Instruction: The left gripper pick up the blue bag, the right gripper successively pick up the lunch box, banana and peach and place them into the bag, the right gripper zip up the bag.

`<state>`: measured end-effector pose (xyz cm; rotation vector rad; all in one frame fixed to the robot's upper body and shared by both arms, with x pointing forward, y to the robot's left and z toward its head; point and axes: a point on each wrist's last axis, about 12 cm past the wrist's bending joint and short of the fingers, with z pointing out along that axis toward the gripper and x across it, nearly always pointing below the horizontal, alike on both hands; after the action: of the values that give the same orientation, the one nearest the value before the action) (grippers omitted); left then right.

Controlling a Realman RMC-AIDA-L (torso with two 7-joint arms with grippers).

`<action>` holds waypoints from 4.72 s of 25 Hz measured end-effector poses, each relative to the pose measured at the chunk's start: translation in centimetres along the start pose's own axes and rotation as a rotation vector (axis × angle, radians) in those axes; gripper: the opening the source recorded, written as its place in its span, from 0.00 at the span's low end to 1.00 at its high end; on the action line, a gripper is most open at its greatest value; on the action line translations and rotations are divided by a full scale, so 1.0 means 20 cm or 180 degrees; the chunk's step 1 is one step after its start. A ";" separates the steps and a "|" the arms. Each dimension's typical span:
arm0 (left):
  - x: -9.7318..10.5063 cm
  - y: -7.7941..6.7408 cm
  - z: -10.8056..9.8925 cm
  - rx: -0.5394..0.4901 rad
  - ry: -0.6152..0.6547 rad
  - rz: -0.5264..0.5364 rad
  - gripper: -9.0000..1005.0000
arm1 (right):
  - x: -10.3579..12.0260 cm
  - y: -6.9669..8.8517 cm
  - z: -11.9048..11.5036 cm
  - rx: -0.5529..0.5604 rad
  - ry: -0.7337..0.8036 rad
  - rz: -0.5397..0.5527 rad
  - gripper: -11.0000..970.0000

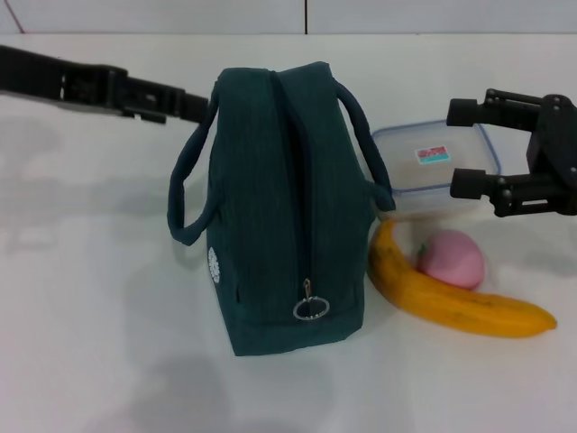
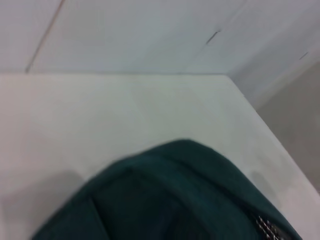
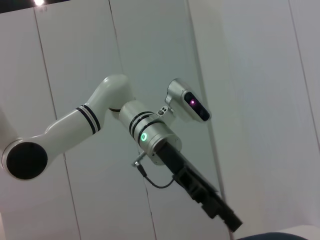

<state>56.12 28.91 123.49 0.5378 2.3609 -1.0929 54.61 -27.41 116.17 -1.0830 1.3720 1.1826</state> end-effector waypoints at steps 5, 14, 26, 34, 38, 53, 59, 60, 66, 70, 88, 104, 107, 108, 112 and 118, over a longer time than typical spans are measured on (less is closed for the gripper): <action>0.03 0.04 0.06 0.0156 0.0116 -0.0252 0.83 | 0.02 0.01 -0.01 0.0019 0.0000 -0.0028 0.89; 0.01 0.03 0.17 0.0392 0.0239 -0.0364 0.83 | 0.05 0.04 -0.02 0.0030 -0.0025 0.0017 0.88; 0.00 0.05 0.22 0.0288 0.0414 -0.0480 0.77 | 0.10 0.08 -0.04 0.0065 -0.0084 0.0095 0.87; -0.03 0.04 0.23 0.0310 0.0431 -0.0397 0.52 | 0.11 0.10 -0.06 0.0092 -0.0111 0.0125 0.86; -0.04 0.03 0.23 0.0369 0.0384 -0.0330 0.43 | 0.12 0.10 -0.06 0.0091 -0.0116 0.0116 0.86; -0.04 0.05 0.27 0.0476 0.0451 -0.0482 0.14 | 0.12 0.11 -0.07 0.0156 -0.0177 0.0074 0.85; -0.06 0.06 0.26 0.0406 0.0357 -0.0468 0.07 | 0.13 0.12 -0.09 0.0190 -0.0202 0.0081 0.85; -0.06 0.06 0.26 0.0408 0.0353 -0.0474 0.07 | 0.13 0.12 -0.09 0.0198 -0.0208 0.0079 0.85; -0.07 0.06 0.26 0.0426 0.0361 -0.0490 0.10 | 0.13 0.12 -0.09 0.0202 -0.0220 0.0079 0.84; -0.08 0.05 0.27 0.0437 0.0382 -0.0465 0.15 | 0.13 0.12 -0.09 0.0197 -0.0220 0.0076 0.84; -0.12 0.06 0.31 0.0061 0.0495 -0.0664 0.39 | 0.15 0.13 -0.11 0.0248 -0.0252 -0.0053 0.82; -0.11 0.07 0.32 0.0122 0.0502 -0.0661 0.24 | 0.18 0.14 -0.12 0.0305 -0.0312 0.0050 0.81; -0.10 0.07 0.33 0.0131 0.0507 -0.0692 0.14 | 0.19 0.15 -0.12 0.0288 -0.0326 0.0076 0.81; -0.10 0.07 0.33 0.0131 0.0507 -0.0704 0.10 | 0.19 0.15 -0.12 0.0283 -0.0330 0.0085 0.81; -0.09 0.08 0.33 0.0131 0.0530 -0.0748 0.06 | 0.19 0.15 -0.12 0.0278 -0.0334 0.0097 0.81; -0.08 0.08 0.33 0.0142 0.0534 -0.0799 0.06 | 0.20 0.16 -0.12 0.0283 -0.0379 0.0130 0.80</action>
<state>60.05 24.41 119.67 0.3674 2.6097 -1.2556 50.80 -29.53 112.73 -0.9116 1.3468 1.1853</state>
